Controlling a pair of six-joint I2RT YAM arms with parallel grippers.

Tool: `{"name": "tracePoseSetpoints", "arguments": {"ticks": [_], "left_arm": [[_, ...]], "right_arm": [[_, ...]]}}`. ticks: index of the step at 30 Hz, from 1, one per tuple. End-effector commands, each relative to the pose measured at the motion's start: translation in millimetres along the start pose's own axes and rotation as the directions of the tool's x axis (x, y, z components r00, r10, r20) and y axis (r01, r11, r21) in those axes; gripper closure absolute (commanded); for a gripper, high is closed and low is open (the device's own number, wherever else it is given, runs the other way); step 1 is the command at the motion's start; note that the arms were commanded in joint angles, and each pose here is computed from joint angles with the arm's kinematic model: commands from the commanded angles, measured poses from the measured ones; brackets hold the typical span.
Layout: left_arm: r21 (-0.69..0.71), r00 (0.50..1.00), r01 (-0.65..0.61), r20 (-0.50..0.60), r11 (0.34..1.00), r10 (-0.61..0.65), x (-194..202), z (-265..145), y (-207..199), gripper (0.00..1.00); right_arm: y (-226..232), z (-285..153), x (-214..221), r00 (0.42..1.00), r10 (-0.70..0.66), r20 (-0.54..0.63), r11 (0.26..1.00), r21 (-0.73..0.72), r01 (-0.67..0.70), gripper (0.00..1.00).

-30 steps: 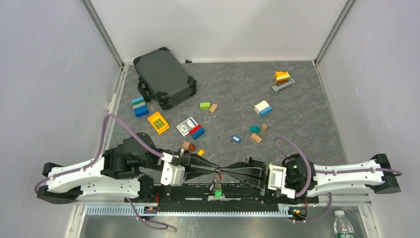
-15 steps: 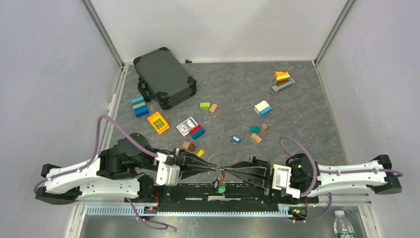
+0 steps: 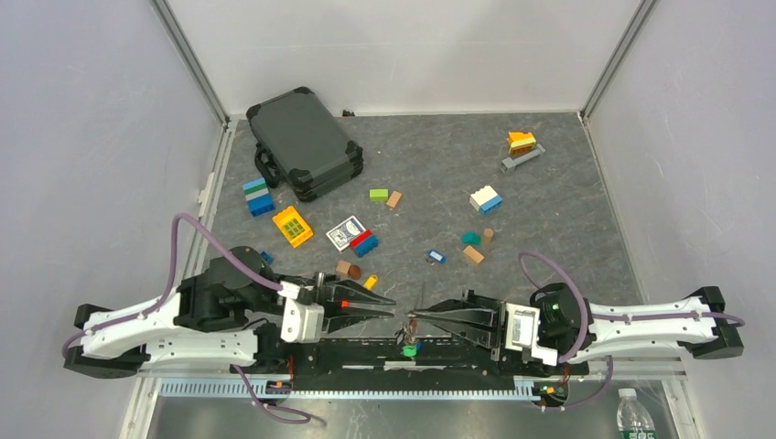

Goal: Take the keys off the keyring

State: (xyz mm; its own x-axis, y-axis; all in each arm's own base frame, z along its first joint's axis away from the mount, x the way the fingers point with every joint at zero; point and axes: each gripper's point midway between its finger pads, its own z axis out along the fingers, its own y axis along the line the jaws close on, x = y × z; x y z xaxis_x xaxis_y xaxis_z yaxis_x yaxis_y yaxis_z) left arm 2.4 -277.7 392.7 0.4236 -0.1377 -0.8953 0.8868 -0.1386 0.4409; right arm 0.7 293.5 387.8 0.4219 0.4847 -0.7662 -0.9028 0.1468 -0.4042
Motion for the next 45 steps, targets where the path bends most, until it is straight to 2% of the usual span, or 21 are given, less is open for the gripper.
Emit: {"name": "tracePoseSetpoints", "arguments": {"ticks": [1,9,24,32,42,45], "left_arm": [[-0.005,1.0,-0.014,0.004,1.0,0.014,-4.2,4.5,4.2,0.74],[0.032,1.0,0.002,-0.012,0.999,-0.001,2.2,9.7,-2.2,0.81],[0.03,1.0,-0.004,0.007,1.0,0.003,-0.7,-2.2,-6.9,0.73],[0.108,0.999,0.029,-0.017,0.994,-0.028,8.8,6.3,-20.4,0.74],[0.088,0.999,0.025,-0.039,0.996,-0.021,15.0,9.5,-16.1,0.77],[0.085,0.999,0.021,-0.035,0.996,-0.018,14.4,10.0,-15.3,0.81]], "right_arm": [[-8.9,7.0,-22.7,0.998,-0.016,0.059,1.0,0.011,0.015,1.0],[-3.3,13.0,-16.1,0.999,-0.016,0.052,1.0,-0.008,0.016,1.0],[-12.6,9.1,-18.9,0.998,-0.049,0.034,0.999,0.024,0.048,1.0],[-16.0,10.2,-21.2,0.998,-0.058,0.039,0.998,0.038,0.057,1.0],[-11.9,12.1,-22.9,0.997,-0.048,0.053,0.999,0.017,0.047,1.0],[-10.8,11.9,-22.1,0.998,-0.046,0.051,0.999,0.013,0.045,1.0]]}}
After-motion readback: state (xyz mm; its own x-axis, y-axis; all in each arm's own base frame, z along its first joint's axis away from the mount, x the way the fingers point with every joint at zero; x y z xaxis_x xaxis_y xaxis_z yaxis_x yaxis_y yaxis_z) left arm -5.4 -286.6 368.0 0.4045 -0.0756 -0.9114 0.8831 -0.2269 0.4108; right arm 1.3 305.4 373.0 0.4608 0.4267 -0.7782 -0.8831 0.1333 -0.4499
